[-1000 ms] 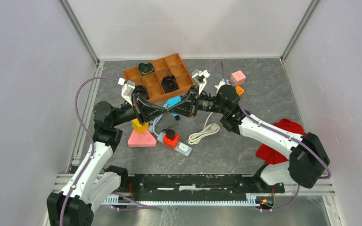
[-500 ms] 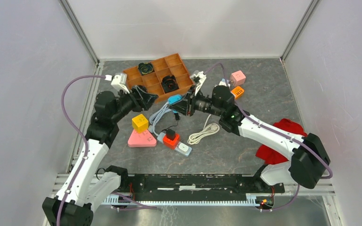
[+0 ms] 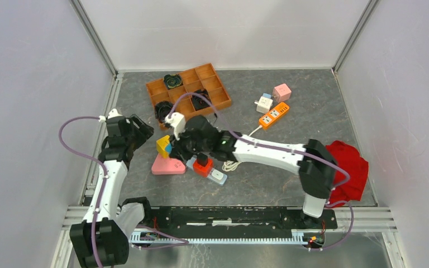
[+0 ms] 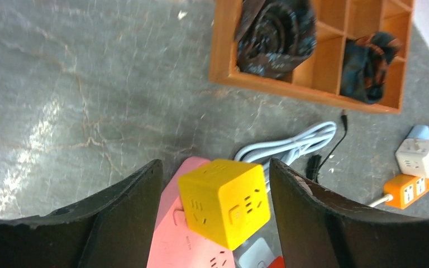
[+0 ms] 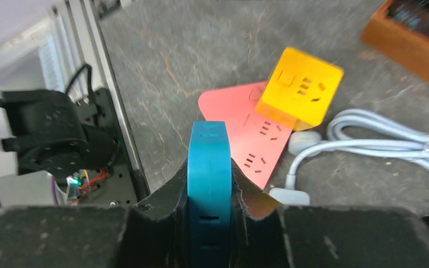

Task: Insert the plug
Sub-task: Insert the plug into the socket.

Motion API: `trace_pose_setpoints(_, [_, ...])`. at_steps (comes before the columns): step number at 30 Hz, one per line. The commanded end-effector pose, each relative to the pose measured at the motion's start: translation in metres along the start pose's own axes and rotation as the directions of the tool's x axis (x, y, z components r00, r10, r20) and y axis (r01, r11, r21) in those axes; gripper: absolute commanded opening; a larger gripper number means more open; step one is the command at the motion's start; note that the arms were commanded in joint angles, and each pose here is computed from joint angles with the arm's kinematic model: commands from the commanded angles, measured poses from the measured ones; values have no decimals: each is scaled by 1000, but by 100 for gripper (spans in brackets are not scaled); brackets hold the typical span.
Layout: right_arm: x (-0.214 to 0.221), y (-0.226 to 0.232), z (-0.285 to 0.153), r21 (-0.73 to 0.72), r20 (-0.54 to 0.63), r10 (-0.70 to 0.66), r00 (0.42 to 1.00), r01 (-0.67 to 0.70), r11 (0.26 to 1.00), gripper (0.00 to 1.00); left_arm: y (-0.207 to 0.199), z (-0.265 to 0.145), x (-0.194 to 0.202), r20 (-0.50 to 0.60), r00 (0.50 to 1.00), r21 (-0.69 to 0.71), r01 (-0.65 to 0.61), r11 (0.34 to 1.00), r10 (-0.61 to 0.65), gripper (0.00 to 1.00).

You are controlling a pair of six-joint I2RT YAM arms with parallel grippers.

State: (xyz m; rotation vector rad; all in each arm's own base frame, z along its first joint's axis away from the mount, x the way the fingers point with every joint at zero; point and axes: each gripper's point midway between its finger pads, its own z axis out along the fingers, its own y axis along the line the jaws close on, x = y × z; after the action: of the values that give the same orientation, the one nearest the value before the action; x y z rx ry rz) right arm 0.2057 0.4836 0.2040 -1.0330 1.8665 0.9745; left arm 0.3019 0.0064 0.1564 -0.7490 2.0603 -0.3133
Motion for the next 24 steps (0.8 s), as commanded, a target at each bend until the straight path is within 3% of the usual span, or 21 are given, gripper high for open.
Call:
trace_pose_setpoints(1, [34,-1,25,35,-141,-37,989,42,999,0,5,4,0,35,996,-11,82,997,-81,76])
trace_pose_setpoints(8, [73,-4,48,21,-247,-31,969,37,999,0,14,17,18,-33,995,-21,94,995,-95,76])
trace_pose_setpoints(24, [91,-30,72,118,-342,-5,940,48,992,0,23,21,28,-42,989,-42,137,990,-139,71])
